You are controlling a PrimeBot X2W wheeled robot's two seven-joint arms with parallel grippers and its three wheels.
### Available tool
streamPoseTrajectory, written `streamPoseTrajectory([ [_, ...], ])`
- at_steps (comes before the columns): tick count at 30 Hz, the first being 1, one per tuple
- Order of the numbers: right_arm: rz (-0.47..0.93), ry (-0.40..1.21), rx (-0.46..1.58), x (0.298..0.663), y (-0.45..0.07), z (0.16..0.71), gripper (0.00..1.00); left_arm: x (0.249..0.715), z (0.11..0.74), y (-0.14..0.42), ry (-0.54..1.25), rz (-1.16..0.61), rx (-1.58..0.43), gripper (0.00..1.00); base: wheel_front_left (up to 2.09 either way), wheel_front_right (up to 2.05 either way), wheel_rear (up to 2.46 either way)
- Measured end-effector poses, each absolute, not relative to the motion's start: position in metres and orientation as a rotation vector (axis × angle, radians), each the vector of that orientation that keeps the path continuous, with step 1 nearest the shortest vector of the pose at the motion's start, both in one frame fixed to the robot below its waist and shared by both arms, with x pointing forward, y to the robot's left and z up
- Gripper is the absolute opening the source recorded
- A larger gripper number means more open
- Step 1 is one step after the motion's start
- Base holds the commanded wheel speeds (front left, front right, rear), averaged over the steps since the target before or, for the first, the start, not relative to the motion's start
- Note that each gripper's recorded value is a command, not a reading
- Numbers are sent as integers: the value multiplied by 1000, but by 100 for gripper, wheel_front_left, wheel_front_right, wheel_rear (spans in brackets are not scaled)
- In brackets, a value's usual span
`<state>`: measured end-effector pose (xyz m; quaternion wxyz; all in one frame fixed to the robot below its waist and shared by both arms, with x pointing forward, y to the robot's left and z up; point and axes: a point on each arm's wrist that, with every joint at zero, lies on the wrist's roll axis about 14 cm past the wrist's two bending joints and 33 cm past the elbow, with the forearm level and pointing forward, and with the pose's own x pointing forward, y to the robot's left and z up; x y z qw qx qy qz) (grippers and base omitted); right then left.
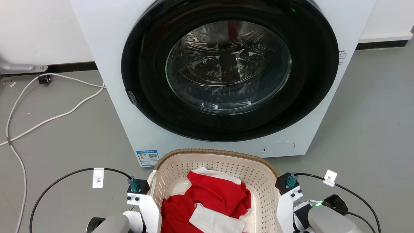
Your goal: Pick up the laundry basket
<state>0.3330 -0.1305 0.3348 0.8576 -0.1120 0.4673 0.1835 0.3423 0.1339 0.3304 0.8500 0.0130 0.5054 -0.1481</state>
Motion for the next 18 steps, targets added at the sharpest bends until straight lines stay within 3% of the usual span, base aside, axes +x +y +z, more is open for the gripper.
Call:
streamPoseTrajectory([
  [18, 397, 1005, -229, 330, -129, 333, 0, 337, 327, 135, 1087, -315, 14, 0, 0, 0, 0],
])
